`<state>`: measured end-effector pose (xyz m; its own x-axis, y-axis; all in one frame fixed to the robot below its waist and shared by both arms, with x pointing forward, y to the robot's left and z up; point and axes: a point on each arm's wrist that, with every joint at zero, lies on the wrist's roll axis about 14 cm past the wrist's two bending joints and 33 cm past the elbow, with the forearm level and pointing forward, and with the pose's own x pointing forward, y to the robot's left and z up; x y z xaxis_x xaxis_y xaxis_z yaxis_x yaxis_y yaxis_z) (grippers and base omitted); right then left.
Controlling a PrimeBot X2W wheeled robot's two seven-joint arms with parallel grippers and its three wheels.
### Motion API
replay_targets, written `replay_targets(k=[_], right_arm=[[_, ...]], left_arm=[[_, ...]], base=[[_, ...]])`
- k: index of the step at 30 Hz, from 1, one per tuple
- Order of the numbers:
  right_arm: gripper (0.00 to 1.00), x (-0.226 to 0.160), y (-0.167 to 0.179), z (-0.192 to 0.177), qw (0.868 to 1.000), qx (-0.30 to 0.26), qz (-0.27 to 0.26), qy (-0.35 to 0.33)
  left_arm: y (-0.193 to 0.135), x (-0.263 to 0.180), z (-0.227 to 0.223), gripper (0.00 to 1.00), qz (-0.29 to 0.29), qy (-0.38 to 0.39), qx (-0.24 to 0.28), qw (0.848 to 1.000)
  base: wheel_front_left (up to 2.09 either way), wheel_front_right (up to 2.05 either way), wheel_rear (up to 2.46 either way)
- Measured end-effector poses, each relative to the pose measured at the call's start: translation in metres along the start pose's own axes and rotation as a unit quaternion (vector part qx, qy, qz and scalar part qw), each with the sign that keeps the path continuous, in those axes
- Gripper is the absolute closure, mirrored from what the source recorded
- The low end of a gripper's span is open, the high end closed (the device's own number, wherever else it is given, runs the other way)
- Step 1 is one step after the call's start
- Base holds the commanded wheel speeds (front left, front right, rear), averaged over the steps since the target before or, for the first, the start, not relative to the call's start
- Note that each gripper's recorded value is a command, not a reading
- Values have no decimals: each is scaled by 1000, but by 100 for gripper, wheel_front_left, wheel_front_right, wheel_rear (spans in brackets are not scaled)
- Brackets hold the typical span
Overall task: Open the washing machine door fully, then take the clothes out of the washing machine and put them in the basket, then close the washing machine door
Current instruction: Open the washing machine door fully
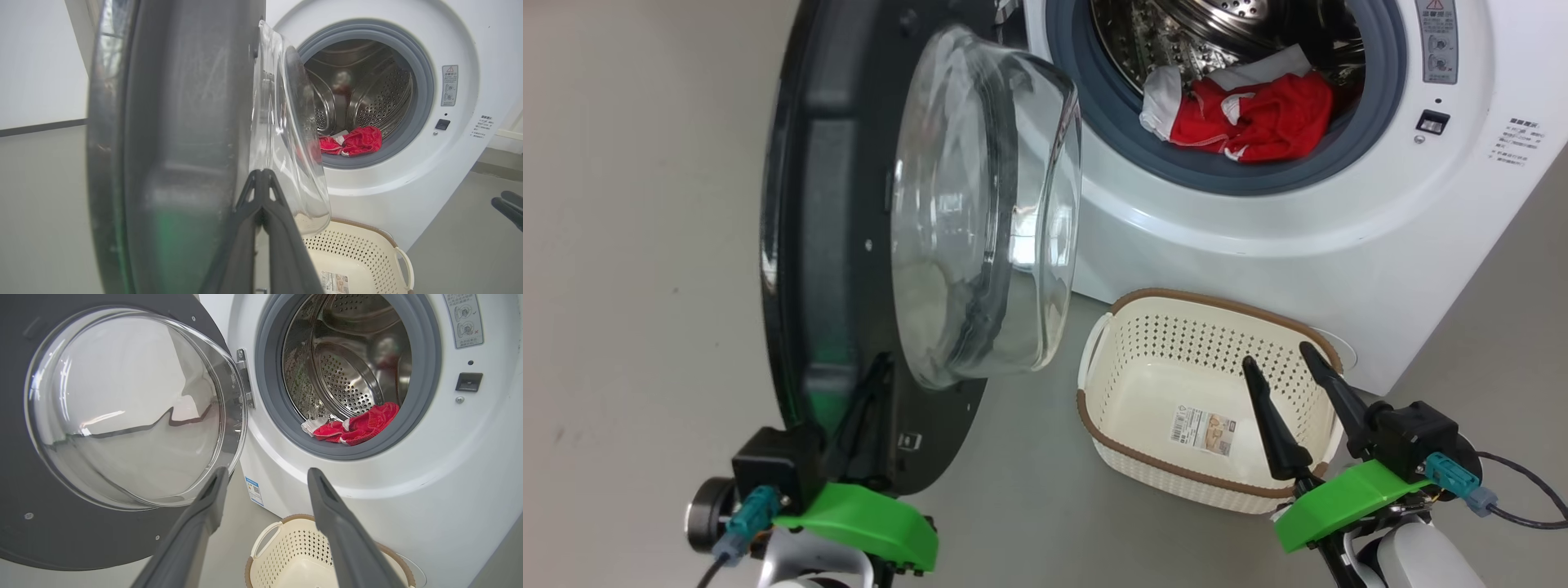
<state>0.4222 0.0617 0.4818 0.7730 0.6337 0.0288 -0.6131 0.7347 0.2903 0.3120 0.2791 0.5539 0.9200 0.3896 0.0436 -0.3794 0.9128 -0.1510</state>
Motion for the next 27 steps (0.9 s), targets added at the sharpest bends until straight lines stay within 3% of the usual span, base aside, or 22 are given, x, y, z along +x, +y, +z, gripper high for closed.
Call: replay_targets(k=[27], right_arm=[[0, 7, -19, -7, 1000, 7, -7, 6]], left_arm=[[100, 18, -10, 100, 160, -11, 30, 987]], base=[[0, 0, 0]])
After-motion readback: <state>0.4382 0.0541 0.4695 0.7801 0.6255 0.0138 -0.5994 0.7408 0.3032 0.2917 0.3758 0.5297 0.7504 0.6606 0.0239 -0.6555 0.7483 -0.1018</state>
